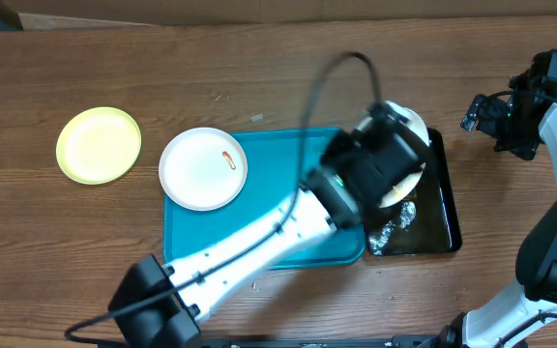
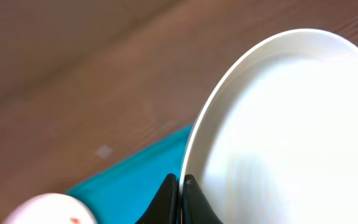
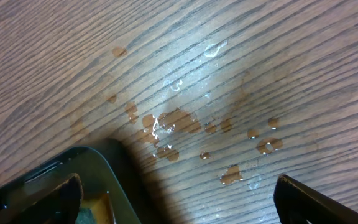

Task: Clean dirty plates on tray and stack at the side
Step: 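Carry the white plate left and stack it on the yellow plate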

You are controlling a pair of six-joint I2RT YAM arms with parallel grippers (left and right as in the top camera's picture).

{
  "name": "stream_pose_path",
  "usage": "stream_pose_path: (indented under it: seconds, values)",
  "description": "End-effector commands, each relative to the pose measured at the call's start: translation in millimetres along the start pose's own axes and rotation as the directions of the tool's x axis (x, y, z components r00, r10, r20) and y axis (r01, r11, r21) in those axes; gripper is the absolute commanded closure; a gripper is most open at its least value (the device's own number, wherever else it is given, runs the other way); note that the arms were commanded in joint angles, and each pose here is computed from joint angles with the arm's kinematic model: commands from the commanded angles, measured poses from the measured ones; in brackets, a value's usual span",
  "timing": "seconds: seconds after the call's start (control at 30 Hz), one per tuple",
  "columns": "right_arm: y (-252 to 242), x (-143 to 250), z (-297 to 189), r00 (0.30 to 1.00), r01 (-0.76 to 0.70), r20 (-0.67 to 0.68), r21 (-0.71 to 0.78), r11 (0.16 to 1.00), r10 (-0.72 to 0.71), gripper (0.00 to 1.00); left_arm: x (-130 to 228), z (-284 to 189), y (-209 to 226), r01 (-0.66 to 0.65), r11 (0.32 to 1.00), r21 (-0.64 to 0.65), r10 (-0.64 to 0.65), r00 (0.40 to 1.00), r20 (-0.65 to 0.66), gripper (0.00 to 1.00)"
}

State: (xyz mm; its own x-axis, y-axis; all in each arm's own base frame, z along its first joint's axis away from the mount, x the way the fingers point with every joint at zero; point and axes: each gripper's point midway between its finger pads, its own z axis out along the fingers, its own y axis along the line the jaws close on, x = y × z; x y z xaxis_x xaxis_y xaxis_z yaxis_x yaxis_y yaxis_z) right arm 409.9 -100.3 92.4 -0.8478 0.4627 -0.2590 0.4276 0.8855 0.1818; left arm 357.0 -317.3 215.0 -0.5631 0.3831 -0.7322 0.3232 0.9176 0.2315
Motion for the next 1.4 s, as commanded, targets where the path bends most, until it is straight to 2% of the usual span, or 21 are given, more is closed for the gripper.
stream_pose_path:
  seconds: [0.0, 0.07, 0.17, 0.27, 0.37, 0.53, 0.67, 0.8, 0.9, 1.0, 1.1, 1.27, 1.3, 1.33, 1.37]
  values:
    - [1, -9, -13, 0.999, 0.0, 0.042, -0.003, 1.0, 0.0, 0.0, -1, 14, 8, 0.258, 0.943, 0.208, -0.234, 0.963, -0.133, 0.96]
    - [1, -9, -13, 0.999, 0.0, 0.042, -0.003, 1.0, 0.0, 0.0, 6, 26, 36, 0.355, 0.908, 0.224, -0.309, 0.926, -0.216, 0.96]
    - [1, -9, -13, 0.999, 0.0, 0.042, -0.003, 1.0, 0.0, 0.0, 24, 41, 92, 0.495, 0.853, 0.165, -0.428, 0.845, -0.32, 0.96]
    - [1, -9, -13, 0.999, 0.0, 0.042, -0.003, 1.0, 0.0, 0.0, 53, 51, 166, 0.629, 0.776, 0.037, -0.569, 0.725, -0.388, 0.96]
    - [1, -9, -13, 0.999, 0.0, 0.042, -0.003, 1.0, 0.0, 0.0, 82, 53, 238, 0.735, 0.673, -0.077, -0.697, 0.597, -0.398, 0.96]
    - [1, -9, -13, 0.999, 0.0, 0.042, -0.003, 1.0, 0.0, 0.0, 140, 33, 352, 0.866, 0.441, -0.238, -0.877, 0.358, -0.32, 0.96]
    - [1, -9, -13, 0.999, 0.0, 0.042, -0.003, 1.0, 0.0, 0.0, 195, 5, 424, 0.886, 0.279, -0.37, -0.955, 0.216, -0.203, 0.96]
    - [1, -9, -13, 0.999, 0.0, 0.042, -0.003, 1.0, 0.0, 0.0, 247, -19, 466, 0.876, 0.14, -0.461, -0.989, 0.106, -0.098, 0.96]
    - [1, -9, -13, 0.999, 0.0, 0.042, -0.003, 1.0, 0.0, 0.0, 275, -24, 479, 0.869, 0.082, -0.488, -0.997, 0.064, -0.053, 0.96]
    - [1, -9, -13, 0.999, 0.0, 0.042, -0.003, 1.0, 0.0, 0.0, 294, -19, 484, 0.87, 0.061, -0.49, -0.998, 0.057, -0.023, 0.96]
    - [1, -9, -13, 0.999, 0.0, 0.042, -0.003, 1.0, 0.0, 0.0, 301, -9, 486, 0.876, 0.081, -0.475, -0.996, 0.085, -0.014, 0.96]
    - [1, -9, -13, 0.999, 0.0, 0.042, -0.003, 1.0, 0.0, 0.0, 294, 1, 483, 0.885, 0.132, -0.446, -0.991, 0.135, -0.025, 0.95]
    - [1, -9, -13, 0.999, 0.0, 0.042, -0.003, 1.0, 0.0, 0.0, 292, 3, 482, 0.886, 0.139, -0.442, -0.99, 0.141, -0.027, 0.87]
    - [1, -9, -13, 0.999, 0.0, 0.042, -0.003, 1.0, 0.0, 0.0, 290, 4, 481, 0.886, 0.143, -0.441, -0.989, 0.144, -0.031, 0.74]
    - [1, -9, -13, 0.999, 0.0, 0.042, -0.003, 1.0, 0.0, 0.0, 289, 5, 479, 0.888, 0.147, -0.436, -0.989, 0.146, -0.035, 0.55]
